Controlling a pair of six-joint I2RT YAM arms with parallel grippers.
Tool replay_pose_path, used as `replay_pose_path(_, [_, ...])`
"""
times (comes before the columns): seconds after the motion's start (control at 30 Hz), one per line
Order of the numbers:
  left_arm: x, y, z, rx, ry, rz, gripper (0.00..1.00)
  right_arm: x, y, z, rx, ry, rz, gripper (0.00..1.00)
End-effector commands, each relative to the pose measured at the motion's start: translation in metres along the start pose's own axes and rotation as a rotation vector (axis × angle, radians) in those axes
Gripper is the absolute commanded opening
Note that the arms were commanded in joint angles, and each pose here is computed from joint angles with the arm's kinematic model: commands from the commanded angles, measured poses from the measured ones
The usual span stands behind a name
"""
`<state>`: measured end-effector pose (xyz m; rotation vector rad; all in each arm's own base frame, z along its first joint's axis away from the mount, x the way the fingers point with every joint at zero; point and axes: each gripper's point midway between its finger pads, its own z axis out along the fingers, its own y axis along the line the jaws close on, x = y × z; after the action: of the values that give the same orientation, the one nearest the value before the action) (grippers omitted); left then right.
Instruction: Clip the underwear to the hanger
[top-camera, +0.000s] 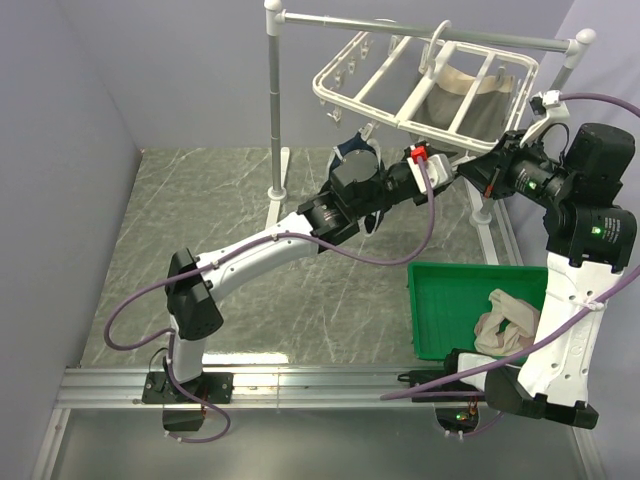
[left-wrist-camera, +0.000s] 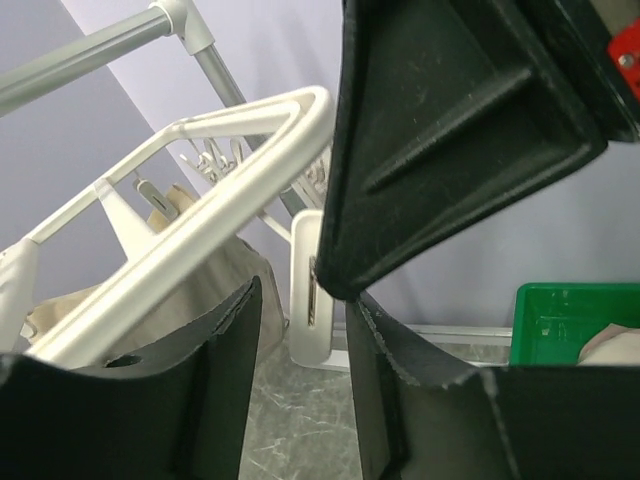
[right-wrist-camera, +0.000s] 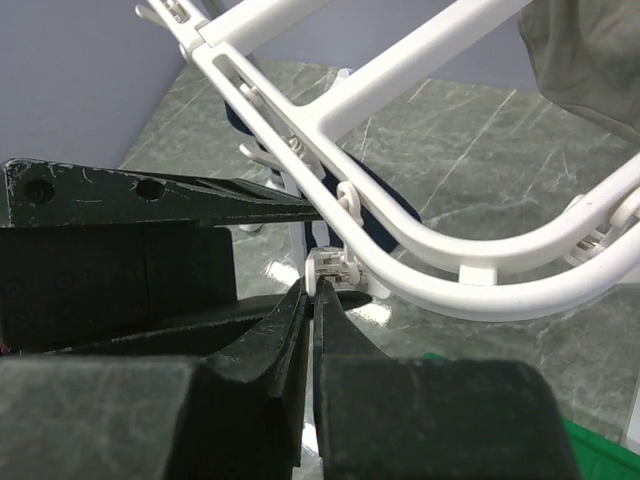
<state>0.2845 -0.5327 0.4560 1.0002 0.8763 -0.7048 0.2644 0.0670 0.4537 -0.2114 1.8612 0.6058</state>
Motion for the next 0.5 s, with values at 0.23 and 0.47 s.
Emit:
replay_pose_path(0.23, [-0.027, 0.004, 0.005, -0.004, -0.068, -0.027, 0.11, -0.008, 0.012, -0.010, -0.009, -0.033, -0.040, 0.02])
replay_pose_path(0.47, [-0.026, 0.002, 0.000, 0.002, -0.062, -0.041, 0.00, -0.026, 0.001, -0.031, 0.157, -0.153, -0.014, 0.60])
